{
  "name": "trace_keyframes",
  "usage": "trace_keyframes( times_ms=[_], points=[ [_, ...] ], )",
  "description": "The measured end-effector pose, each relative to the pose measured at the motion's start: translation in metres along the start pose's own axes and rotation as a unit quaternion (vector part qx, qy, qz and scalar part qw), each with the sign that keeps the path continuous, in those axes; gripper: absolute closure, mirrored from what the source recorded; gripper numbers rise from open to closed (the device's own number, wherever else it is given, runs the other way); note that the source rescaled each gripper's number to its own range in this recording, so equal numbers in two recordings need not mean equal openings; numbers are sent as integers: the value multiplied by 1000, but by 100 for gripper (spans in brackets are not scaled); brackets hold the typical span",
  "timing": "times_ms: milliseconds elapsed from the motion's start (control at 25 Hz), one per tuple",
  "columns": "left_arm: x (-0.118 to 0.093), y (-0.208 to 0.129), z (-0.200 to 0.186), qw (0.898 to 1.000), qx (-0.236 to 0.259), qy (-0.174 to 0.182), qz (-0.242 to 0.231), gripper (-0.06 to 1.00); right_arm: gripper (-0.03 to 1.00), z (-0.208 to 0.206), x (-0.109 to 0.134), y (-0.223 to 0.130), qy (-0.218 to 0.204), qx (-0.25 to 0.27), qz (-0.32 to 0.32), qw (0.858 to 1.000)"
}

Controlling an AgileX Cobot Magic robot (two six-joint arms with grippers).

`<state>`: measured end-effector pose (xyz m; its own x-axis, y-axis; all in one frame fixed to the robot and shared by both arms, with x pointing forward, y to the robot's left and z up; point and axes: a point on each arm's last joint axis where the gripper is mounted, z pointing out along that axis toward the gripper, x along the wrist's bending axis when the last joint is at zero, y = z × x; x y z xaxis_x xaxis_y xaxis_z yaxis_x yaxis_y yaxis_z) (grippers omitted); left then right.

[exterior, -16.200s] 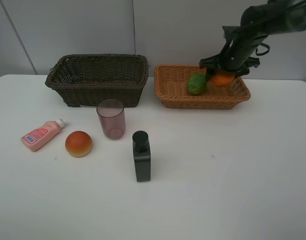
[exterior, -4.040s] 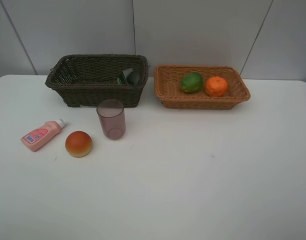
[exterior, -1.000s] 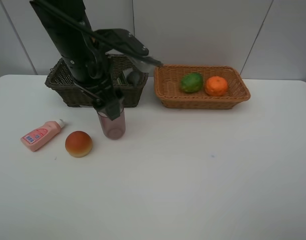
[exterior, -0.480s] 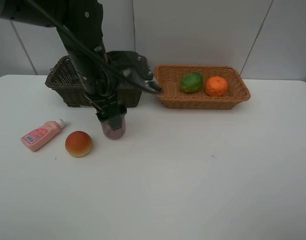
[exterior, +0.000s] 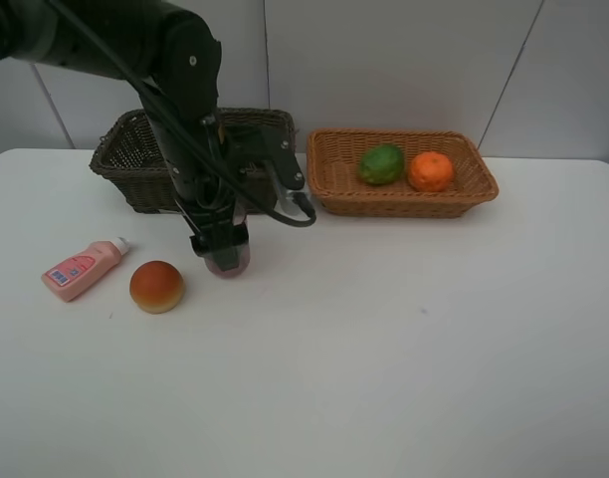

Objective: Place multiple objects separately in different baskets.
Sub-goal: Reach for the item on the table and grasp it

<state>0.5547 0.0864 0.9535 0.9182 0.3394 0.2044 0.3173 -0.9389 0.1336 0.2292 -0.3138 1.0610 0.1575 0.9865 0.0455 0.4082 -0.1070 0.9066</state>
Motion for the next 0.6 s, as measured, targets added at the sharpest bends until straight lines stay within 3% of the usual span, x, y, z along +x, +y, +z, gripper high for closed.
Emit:
trace_keyframes(
  times_ms=[600],
  points=[
    [-1,4,29,1000,0,-2,6,-6,15,0,0,0,0,0,0,1000]
  ],
)
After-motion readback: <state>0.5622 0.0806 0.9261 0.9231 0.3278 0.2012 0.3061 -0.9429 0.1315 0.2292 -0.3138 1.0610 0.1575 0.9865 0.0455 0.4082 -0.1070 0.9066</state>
